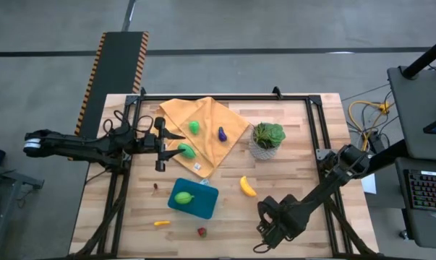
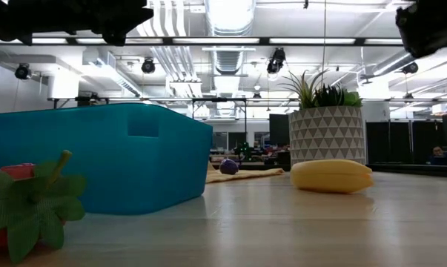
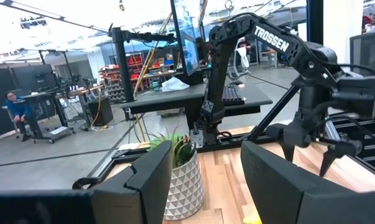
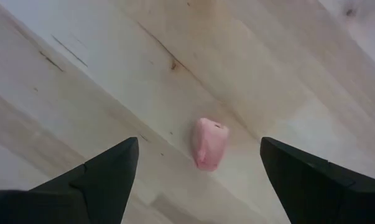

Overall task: Pick and placing Produce into tupperware
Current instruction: Put the peach into the blue bin

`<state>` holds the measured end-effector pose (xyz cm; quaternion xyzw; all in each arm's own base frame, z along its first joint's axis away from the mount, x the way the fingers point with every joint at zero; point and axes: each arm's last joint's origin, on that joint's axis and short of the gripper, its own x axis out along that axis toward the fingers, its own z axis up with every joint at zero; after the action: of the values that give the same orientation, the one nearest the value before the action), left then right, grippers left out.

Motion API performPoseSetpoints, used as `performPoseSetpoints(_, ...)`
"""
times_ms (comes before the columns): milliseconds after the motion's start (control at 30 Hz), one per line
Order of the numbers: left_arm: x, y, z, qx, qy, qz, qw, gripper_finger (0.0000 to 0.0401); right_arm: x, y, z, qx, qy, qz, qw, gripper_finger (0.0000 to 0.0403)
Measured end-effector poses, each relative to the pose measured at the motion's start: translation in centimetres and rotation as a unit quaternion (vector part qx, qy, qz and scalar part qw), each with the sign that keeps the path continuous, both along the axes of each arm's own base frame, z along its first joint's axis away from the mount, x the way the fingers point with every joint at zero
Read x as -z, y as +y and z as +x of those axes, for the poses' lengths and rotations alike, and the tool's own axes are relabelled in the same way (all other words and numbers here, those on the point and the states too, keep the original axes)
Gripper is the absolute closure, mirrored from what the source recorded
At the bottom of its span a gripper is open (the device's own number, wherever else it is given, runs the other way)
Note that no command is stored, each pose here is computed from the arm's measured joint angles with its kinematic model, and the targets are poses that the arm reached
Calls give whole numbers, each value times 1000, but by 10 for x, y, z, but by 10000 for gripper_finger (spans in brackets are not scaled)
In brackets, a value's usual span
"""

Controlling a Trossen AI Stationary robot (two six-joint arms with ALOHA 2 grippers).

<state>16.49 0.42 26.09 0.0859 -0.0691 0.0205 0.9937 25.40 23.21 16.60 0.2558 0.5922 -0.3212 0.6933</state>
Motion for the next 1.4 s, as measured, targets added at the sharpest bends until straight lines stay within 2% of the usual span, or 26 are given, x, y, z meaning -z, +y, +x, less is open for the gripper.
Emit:
performPoseSetpoints(300, 0, 0, 0, 0, -1, -1, 1000, 223, 19, 3, 2, -5, 25, -9, 1000, 74)
performPoseSetpoints(933, 1, 0, 1, 0, 1, -1, 1000, 223, 23, 2, 1, -13, 32, 0, 999, 80)
performPoseSetpoints(1400, 1, 0, 3, 0, -2, -1, 1000, 223, 23, 3, 2, -30, 30, 4, 999, 212)
